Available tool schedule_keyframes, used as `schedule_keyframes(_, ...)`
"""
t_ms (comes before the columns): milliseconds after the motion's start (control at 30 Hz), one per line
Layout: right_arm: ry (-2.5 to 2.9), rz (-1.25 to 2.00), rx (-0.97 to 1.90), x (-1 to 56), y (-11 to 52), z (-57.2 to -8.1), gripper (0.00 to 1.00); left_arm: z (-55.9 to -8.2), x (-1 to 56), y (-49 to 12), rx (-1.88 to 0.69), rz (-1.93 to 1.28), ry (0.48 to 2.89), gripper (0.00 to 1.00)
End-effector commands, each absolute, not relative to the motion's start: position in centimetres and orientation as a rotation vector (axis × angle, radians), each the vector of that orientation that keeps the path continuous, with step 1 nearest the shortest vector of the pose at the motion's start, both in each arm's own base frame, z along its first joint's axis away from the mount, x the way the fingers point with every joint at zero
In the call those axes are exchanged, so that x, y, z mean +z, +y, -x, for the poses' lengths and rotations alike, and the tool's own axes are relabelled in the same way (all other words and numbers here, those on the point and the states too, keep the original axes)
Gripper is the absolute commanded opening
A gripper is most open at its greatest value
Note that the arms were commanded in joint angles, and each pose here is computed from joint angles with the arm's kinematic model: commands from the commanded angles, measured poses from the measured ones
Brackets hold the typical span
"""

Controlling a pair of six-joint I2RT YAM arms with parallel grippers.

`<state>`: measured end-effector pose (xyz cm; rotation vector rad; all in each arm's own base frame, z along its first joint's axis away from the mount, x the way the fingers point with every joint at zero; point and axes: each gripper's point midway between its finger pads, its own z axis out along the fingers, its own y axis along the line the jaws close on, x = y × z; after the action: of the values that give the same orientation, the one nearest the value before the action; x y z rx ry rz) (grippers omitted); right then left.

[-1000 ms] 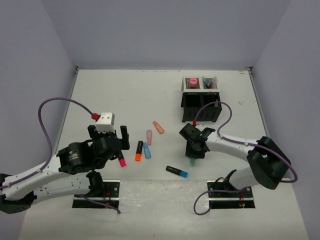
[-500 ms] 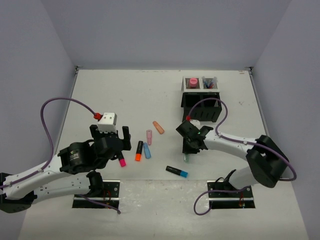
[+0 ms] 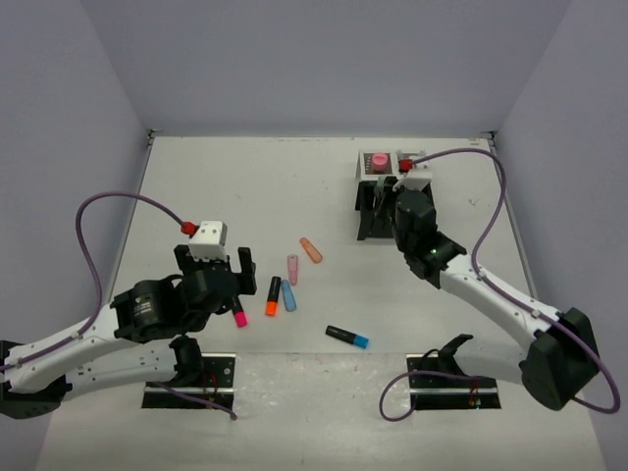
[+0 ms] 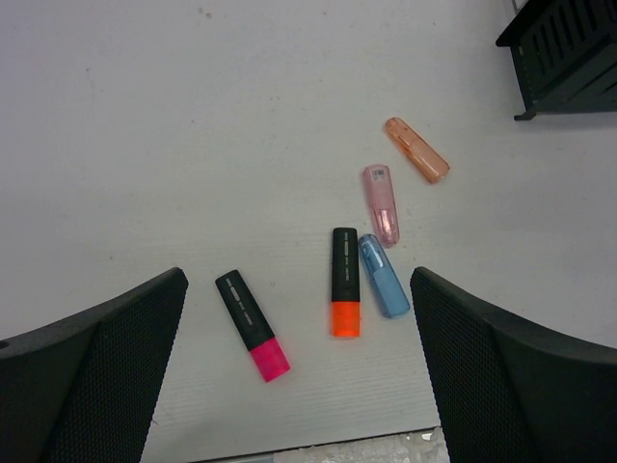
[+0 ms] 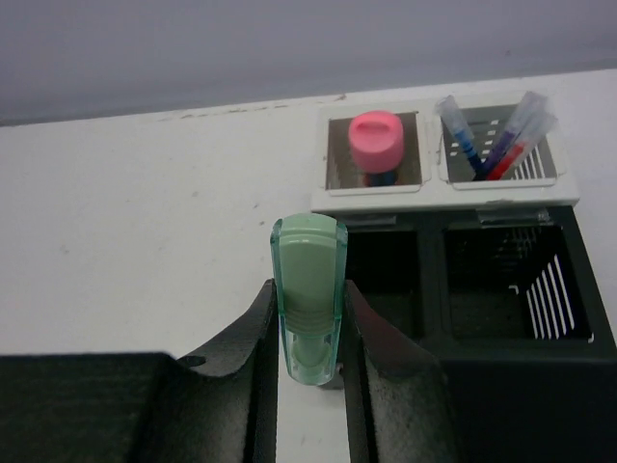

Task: Sort the stationery into containers
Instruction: Place the stationery in the storage box.

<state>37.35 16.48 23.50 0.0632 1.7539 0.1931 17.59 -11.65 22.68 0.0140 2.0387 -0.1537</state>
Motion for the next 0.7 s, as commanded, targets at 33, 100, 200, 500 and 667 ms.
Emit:
schedule_keyframes(33,1.591,-0.106,0.092,27.4,15.1,-42.2,0.00,-18.2,22.1,-12.5,-0.112,-0.038,2.033,1.00)
schedule_keyframes(100,1.597,-0.126,0.087,27.2,14.7,-43.3,0.00,-18.2,21.8,-12.6,-0.094,-0.052,2.040,1.00)
schedule_keyframes(200,1.613,-0.137,0.076,26.5,14.2,-44.3,0.00,-18.4,21.4,-13.0,-0.067,-0.071,2.055,1.00)
schedule_keyframes(500,1.706,-0.149,0.121,21.9,14.8,-43.8,0.08,-18.4,21.2,-13.2,-0.060,-0.079,2.060,1.00)
schedule_keyframes(667,1.737,-0.146,0.130,20.9,15.0,-43.5,0.30,-18.4,21.2,-13.2,-0.061,-0.081,2.061,1.00)
